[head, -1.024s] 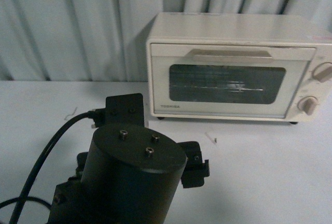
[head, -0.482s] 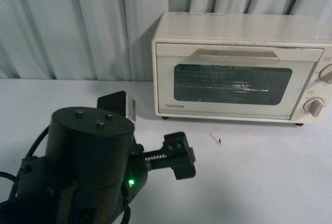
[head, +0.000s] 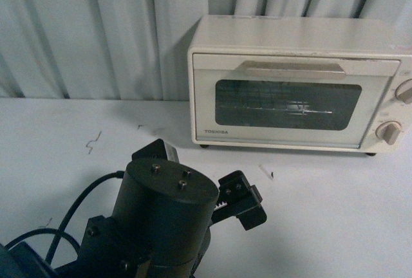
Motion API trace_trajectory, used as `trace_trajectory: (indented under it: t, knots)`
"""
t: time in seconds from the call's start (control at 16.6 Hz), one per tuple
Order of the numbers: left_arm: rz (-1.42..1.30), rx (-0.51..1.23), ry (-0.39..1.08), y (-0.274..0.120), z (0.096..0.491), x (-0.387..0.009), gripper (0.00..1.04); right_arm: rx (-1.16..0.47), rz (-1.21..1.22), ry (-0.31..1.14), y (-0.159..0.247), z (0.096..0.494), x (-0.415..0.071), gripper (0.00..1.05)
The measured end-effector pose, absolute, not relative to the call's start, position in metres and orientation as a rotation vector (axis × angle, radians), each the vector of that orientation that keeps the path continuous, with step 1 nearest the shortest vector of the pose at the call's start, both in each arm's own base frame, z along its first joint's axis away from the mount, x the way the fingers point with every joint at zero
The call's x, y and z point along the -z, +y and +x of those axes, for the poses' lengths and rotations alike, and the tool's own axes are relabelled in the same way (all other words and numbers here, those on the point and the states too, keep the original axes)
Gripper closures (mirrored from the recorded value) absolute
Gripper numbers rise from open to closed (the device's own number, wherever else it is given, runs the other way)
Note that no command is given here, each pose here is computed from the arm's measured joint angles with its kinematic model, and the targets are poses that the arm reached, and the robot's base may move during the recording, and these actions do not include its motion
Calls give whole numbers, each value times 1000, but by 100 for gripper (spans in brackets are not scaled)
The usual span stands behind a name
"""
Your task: Open oven
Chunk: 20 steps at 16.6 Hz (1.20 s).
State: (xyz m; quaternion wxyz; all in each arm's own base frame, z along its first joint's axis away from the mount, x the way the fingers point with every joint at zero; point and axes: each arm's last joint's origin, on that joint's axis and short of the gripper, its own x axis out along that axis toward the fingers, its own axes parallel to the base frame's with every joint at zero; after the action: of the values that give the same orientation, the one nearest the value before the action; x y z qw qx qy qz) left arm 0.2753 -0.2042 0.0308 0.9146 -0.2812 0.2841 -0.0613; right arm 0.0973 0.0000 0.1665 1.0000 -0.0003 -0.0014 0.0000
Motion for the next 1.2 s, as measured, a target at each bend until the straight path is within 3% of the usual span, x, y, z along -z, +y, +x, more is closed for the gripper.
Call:
trace_trajectory:
  t: [0.36,1.2]
  knots:
    - [-660,66,542,-184,289,-20,7,0,-1,-3,0,97,-167,6]
    - [-728,90,574,-210,311,-29,7,0,-1,-3,0,97,-167,6]
